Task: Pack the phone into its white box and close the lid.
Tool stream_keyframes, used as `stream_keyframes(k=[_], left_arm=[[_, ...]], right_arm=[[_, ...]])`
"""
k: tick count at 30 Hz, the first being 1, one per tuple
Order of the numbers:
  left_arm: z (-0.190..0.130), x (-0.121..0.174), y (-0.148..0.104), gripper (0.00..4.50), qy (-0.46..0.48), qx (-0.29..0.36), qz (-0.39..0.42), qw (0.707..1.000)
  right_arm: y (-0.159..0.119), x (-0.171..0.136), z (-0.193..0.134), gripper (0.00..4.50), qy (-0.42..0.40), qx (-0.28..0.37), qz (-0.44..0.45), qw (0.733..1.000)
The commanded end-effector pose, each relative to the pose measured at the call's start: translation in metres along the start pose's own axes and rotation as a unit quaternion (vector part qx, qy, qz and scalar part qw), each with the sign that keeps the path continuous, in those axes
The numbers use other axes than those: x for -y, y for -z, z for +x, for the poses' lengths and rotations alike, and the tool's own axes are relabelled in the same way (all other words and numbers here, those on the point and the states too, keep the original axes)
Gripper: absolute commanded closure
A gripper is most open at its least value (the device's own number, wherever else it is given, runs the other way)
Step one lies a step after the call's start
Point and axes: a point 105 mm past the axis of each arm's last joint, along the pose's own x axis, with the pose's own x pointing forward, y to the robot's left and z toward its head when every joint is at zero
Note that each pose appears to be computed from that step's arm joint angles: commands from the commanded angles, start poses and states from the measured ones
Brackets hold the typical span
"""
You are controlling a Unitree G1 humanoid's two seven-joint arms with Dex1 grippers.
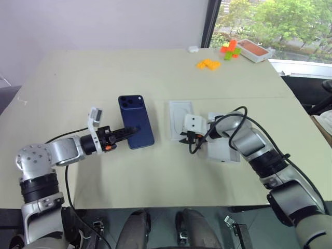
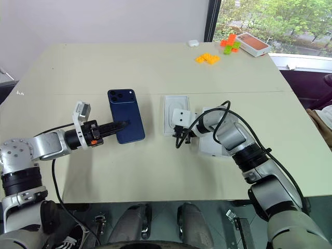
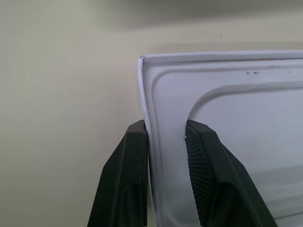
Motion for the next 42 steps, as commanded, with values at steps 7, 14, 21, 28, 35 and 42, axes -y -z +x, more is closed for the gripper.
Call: stream_keyframes(k=[7, 14, 21, 28, 35, 42], left_arm=[[-0.001, 0.019, -0.016, 4.50, 0.032, 0.027, 0.028, 0.999], [0.004, 0.024, -0.027, 4.50, 0.040, 0.038, 0.024, 0.998], [0.011, 0.022, -0.024, 4.50, 0.037, 0.031, 0.019, 0.999], [0.021, 0.019, -0.020, 4.50, 0.038, 0.016, 0.009, 0.999], [0.028, 0.018, -0.014, 4.50, 0.044, -0.003, -0.002, 0.999], [0.043, 0.014, 0.003, 4.50, 0.038, -0.047, -0.007, 0.998]], right_arm=[[-0.031, -0.037, 0.007, 3.44, -0.066, 0.062, 0.046, 0.995], [-0.047, -0.058, 0.017, 3.44, -0.079, 0.079, 0.066, 0.992], [-0.053, -0.066, 0.024, 3.44, -0.077, 0.083, 0.077, 0.991], [-0.068, -0.049, 0.019, 0.99, -0.057, 0.116, 0.103, 0.986], [-0.064, -0.036, -0.020, 0.47, -0.081, 0.144, 0.114, 0.980], [-0.040, 0.001, -0.052, 0.47, -0.021, 0.156, 0.134, 0.978]])
